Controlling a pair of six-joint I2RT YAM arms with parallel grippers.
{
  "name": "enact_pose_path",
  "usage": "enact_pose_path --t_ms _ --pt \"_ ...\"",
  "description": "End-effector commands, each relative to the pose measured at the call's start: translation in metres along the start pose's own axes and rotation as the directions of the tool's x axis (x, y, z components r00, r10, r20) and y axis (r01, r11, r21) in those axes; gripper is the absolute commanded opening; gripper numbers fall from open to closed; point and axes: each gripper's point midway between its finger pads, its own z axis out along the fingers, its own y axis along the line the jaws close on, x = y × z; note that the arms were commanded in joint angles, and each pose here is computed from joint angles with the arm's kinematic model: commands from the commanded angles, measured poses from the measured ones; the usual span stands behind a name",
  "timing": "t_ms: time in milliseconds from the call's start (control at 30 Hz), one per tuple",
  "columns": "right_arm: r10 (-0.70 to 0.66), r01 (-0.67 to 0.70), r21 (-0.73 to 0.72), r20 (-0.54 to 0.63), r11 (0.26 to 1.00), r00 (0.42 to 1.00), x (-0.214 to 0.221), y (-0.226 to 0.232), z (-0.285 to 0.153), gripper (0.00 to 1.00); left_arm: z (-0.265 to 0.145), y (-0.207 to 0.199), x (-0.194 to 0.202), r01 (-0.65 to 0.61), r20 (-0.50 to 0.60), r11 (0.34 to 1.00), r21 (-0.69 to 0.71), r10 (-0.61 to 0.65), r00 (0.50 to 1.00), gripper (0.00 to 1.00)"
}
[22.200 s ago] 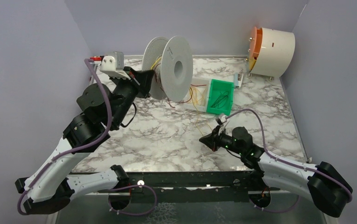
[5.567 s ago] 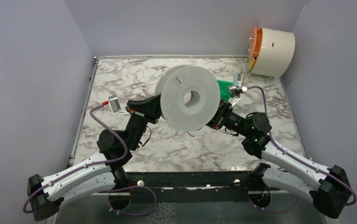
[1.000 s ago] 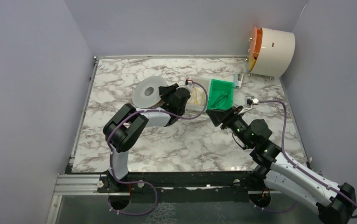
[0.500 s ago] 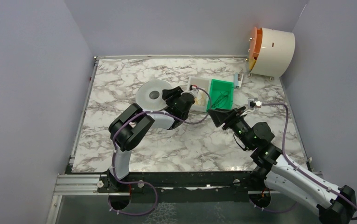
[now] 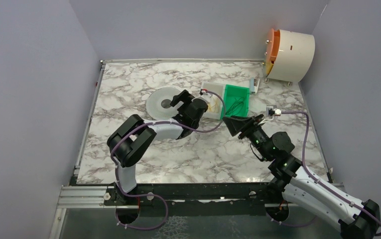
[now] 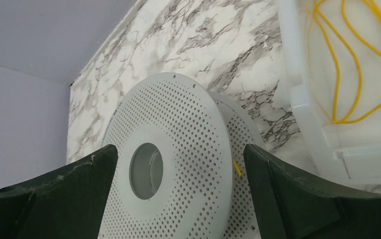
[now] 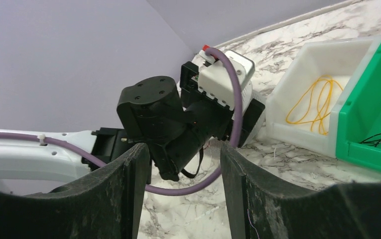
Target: Wrap the cables
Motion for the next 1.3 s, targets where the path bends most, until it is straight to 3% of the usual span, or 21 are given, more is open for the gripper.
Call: enact_pose_path --t_ms 0,167,367,567,800,1033,1100,1167,1267 --pt "-0.010 0.010 -0.012 0.036 1.000 0.999 -0.008 0.003 0.000 0.59 -0.019 -0.007 -0.003 0.196 -0.006 0.976 0.093 -0.197 0.980 0.99" --pt "0.000 0.001 -0.018 0.031 1.000 1.000 -0.008 0.005 -0.001 0.59 -0.035 -0.014 0.010 0.313 -0.062 0.938 0.150 -0.307 0.950 0.99" --pt "0.007 -0.007 -0.013 0.027 1.000 1.000 -0.007 0.005 -0.001 0.59 -0.065 -0.008 0.000 0.441 -0.100 0.862 0.251 -0.430 0.897 0.99" --pt "-0.012 0.012 0.030 -0.011 0.999 1.000 -0.005 0.003 0.010 0.59 -0.104 0.004 -0.015 0.492 -0.143 0.779 0.389 -0.476 0.868 0.99" --pt "-0.153 0.159 0.136 -0.052 0.978 0.987 -0.013 -0.008 0.034 0.62 -0.164 0.041 -0.043 0.523 -0.121 0.658 0.542 -0.554 0.823 0.99" --pt "-0.358 0.396 0.285 -0.177 0.873 0.917 -0.014 -0.040 0.056 0.75 -0.207 0.071 -0.061 0.480 -0.084 0.600 0.640 -0.566 0.820 0.99" --pt "-0.399 0.452 0.304 -0.224 0.839 0.889 -0.011 -0.050 0.062 0.86 -0.215 0.078 -0.063 0.463 -0.067 0.595 0.657 -0.566 0.822 0.99" --pt "-0.416 0.500 0.323 -0.294 0.804 0.860 -0.007 -0.063 0.068 0.97 -0.219 0.083 -0.064 0.461 -0.051 0.593 0.660 -0.578 0.815 0.99" --pt "-0.389 0.519 0.337 -0.384 0.785 0.837 0.002 -0.082 0.077 0.99 -0.221 0.084 -0.063 0.448 -0.038 0.594 0.668 -0.574 0.818 0.99"
